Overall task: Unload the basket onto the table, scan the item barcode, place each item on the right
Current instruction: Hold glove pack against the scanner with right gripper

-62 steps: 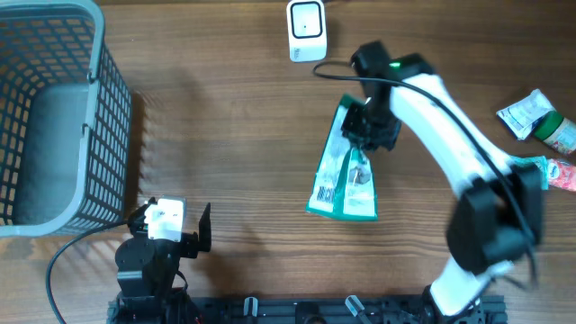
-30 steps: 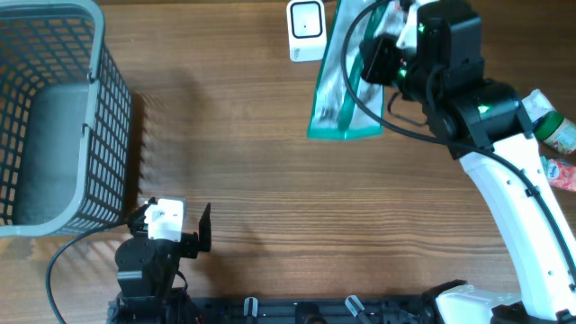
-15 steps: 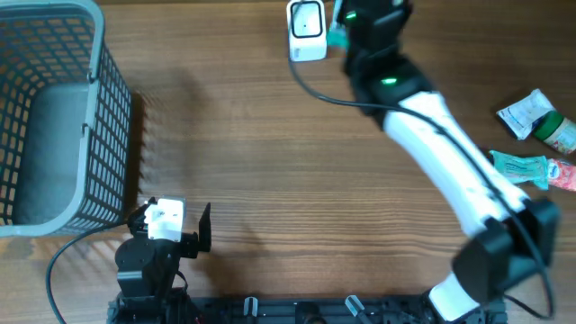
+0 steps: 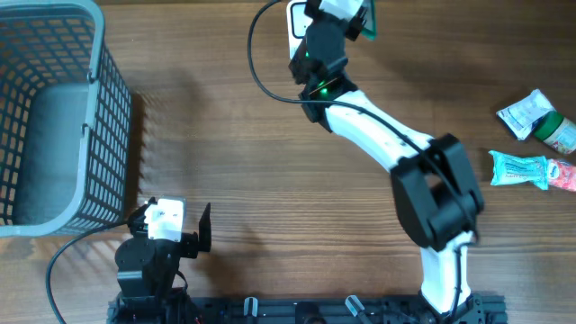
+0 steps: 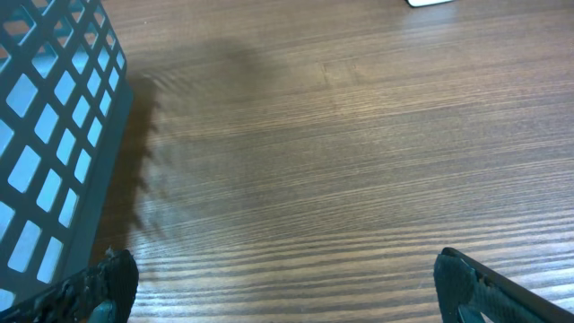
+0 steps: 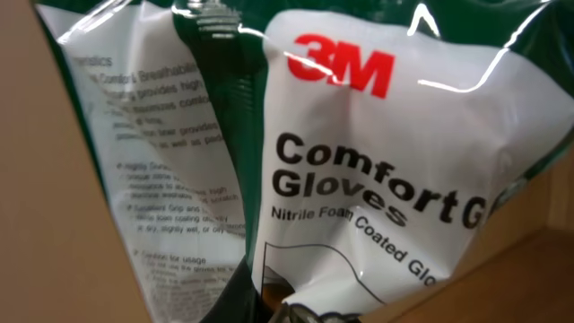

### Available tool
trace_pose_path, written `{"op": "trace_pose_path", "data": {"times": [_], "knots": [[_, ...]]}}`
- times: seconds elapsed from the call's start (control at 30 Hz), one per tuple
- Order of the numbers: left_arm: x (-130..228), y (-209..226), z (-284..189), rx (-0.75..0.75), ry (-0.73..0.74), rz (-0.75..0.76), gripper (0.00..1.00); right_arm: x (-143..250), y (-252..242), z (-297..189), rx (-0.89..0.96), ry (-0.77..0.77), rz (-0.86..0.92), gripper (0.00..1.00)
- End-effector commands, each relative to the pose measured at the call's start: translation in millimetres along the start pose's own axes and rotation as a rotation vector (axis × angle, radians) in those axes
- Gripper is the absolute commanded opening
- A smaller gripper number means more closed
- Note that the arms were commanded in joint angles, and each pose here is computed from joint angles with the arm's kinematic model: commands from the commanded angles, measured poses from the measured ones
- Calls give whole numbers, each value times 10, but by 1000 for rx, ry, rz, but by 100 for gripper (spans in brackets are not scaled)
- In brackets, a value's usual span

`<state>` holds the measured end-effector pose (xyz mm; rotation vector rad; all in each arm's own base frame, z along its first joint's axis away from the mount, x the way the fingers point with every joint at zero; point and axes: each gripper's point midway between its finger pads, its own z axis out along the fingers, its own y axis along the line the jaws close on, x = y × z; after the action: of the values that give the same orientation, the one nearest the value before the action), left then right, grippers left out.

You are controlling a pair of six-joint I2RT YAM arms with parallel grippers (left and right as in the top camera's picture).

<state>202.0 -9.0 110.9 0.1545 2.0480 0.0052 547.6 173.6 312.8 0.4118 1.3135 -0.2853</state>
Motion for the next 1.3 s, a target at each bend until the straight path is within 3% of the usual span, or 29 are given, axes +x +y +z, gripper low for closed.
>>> {"op": "trace_pose_path", "data": {"times": [0.0,0.27,0.37,0.5,0.67,0.83,1.1,1.27], "knots": [[-14,-15,-2,8,-8,13,100,217,379,-43,-185,-48,-198,5],[-14,-15,-2,8,-8,13,100,438,894,-140,-549,-106,-222,4],[-14,-15,-2,8,-8,13,100,603,985,-106,-729,7,-4,5],[-14,-15,-2,8,-8,13,100,656,923,5,-886,47,111,5],[-14,-15,-2,8,-8,13,100,590,808,7,-1109,-29,96,4],[-14,-15,-2,8,-8,13,100,799,678,-228,-1395,-121,-43,4],[-14,-15,-2,8,-8,13,100,966,535,-360,-1461,-313,-53,4],[-14,-15,-2,8,-8,13,100,1079,580,-326,-1478,-309,-8,4]]}}
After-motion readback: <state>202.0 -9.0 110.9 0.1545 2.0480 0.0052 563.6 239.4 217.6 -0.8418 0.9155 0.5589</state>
